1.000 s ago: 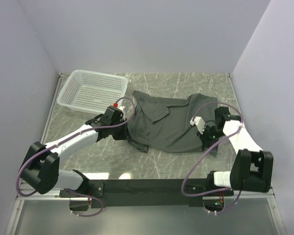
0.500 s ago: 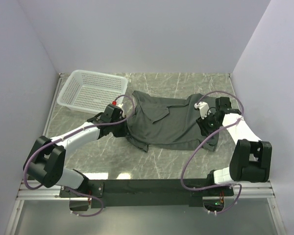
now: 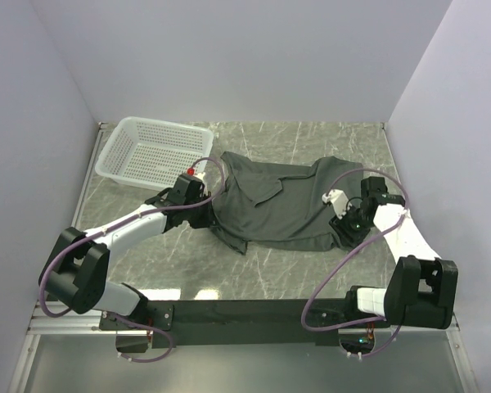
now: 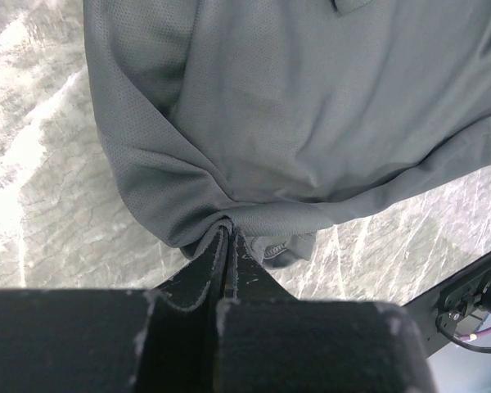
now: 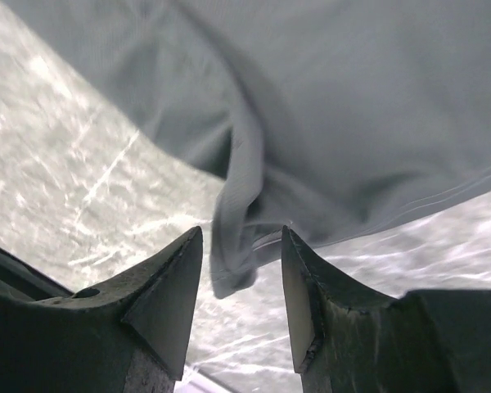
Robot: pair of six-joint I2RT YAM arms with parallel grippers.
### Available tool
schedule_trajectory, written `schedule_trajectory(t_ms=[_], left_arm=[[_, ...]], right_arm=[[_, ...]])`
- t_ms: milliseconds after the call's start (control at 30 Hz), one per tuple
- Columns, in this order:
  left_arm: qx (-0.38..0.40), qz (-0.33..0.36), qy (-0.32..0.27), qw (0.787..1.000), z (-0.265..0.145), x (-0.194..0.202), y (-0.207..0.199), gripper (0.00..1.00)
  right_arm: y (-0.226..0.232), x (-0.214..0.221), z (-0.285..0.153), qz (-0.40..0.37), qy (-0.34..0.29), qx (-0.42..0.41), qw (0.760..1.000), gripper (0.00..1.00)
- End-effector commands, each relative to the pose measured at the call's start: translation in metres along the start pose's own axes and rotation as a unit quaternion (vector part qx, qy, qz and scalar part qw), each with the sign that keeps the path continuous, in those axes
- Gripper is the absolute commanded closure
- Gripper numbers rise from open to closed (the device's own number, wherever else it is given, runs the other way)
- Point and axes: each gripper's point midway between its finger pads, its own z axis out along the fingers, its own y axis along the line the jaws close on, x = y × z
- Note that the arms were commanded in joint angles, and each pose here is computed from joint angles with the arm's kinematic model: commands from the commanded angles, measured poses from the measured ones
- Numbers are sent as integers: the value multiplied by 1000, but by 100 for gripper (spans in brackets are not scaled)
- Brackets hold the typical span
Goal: Fold and stack the t-shirts
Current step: Flatten the tshirt out
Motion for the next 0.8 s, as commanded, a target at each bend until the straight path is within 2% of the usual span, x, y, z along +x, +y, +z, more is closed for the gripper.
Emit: schedule_trajectory(t_ms=[0, 200, 300, 333, 433, 533, 767], left_arm=[[27, 1, -21, 999, -7, -9, -11, 99], [32, 2, -23, 999, -9, -9, -13, 100], [33, 1, -25, 999, -13, -10, -14, 100], [36, 1, -26, 999, -15, -10, -16, 99], [54, -1, -35, 998, -25, -16, -26, 99], [89, -6, -44, 995, -37, -24, -45, 99], [96, -4, -44, 994, -49, -28, -53, 100]], right_arm=[[5, 22, 3, -3, 39, 2, 999, 49], [-6, 31, 13, 8, 61, 29, 998, 51], [-8, 27, 13, 11, 56, 29, 998, 64], [-7, 26, 11, 9, 54, 27, 998, 72], [-8, 18, -1, 0, 38, 37, 999, 91], [-15, 8, -17, -4, 17, 60, 998, 98], [-20, -3, -29, 2, -7, 74, 997, 100]])
